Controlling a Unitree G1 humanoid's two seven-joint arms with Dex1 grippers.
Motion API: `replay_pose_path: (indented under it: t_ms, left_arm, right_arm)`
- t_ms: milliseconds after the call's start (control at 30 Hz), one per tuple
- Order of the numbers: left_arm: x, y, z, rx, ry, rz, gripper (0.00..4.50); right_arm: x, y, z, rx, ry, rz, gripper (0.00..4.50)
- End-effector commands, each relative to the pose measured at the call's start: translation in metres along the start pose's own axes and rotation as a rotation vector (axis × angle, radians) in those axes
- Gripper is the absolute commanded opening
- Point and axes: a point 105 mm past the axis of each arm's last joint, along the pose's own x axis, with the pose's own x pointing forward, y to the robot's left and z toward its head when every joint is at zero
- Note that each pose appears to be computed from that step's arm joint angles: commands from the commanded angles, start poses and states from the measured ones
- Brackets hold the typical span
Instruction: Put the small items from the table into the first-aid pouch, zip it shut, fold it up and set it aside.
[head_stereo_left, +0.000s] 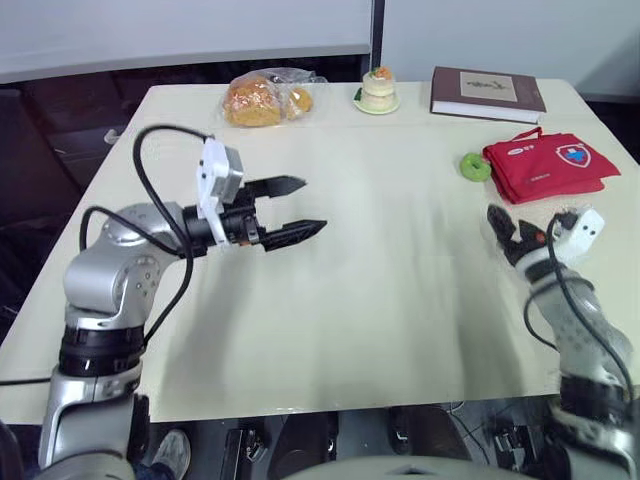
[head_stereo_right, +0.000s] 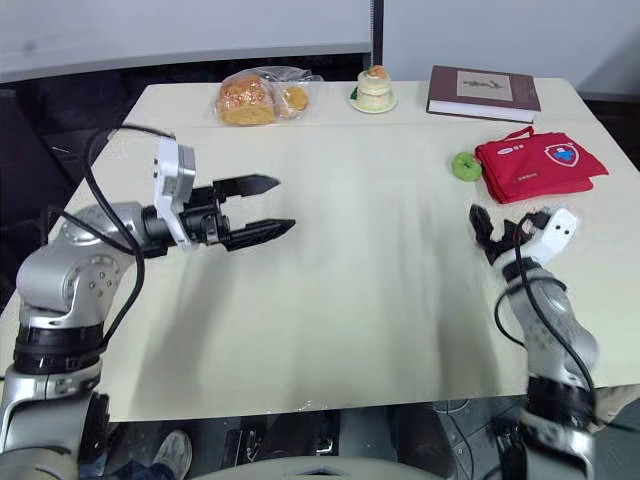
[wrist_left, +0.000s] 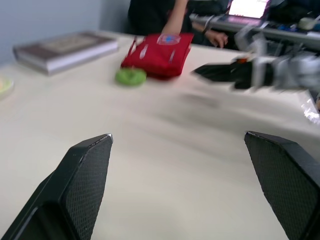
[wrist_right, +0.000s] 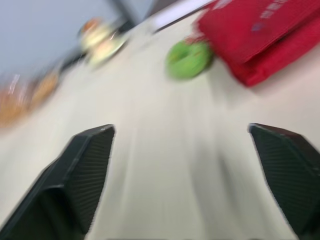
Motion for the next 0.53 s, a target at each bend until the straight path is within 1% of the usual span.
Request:
replay_pose_path:
  t_ms: [33, 67, 100, 167, 200, 300, 400, 467, 533]
  left_arm:
    - [-0.008, -0.002, -0.003, 0.044, -0.015, 0.071, 4.50]
    - [-0.014, -0.009, -0.017, 0.015, 0.013, 0.073, 4.50]
    - [-0.021, -0.016, -0.037, -0.022, 0.053, 0.089, 4.50]
    - [-0.033, -0.025, -0.061, -0.067, 0.102, 0.096, 4.50]
    - [-0.038, -0.024, -0.070, -0.062, 0.116, 0.116, 4.50]
    - [-0.044, -0.023, -0.077, -0.045, 0.112, 0.147, 4.50]
    - [-0.047, -0.032, -0.081, -0.056, 0.107, 0.152, 4.50]
    - [-0.048, -0.040, -0.087, -0.059, 0.131, 0.158, 4.50]
    - [-0.047, -0.047, -0.092, -0.079, 0.148, 0.158, 4.50]
  right_arm:
    - [-0.023, 0.030, 0.015, -0.325, 0.002, 0.265, 4.44]
    - [-0.035, 0.027, 0.014, -0.406, 0.032, 0.315, 4.44]
    - [-0.048, 0.021, 0.017, -0.477, 0.051, 0.354, 4.44]
    - [-0.065, 0.013, 0.021, -0.548, 0.080, 0.395, 4.44]
    - [-0.076, 0.007, 0.017, -0.590, 0.133, 0.428, 4.44]
    - [-0.093, -0.003, 0.015, -0.632, 0.206, 0.485, 4.44]
    - [-0.102, -0.015, 0.025, -0.629, 0.195, 0.470, 4.44]
    - [-0.109, -0.020, 0.030, -0.640, 0.203, 0.460, 4.44]
    - [-0.111, -0.019, 0.032, -0.631, 0.211, 0.468, 4.44]
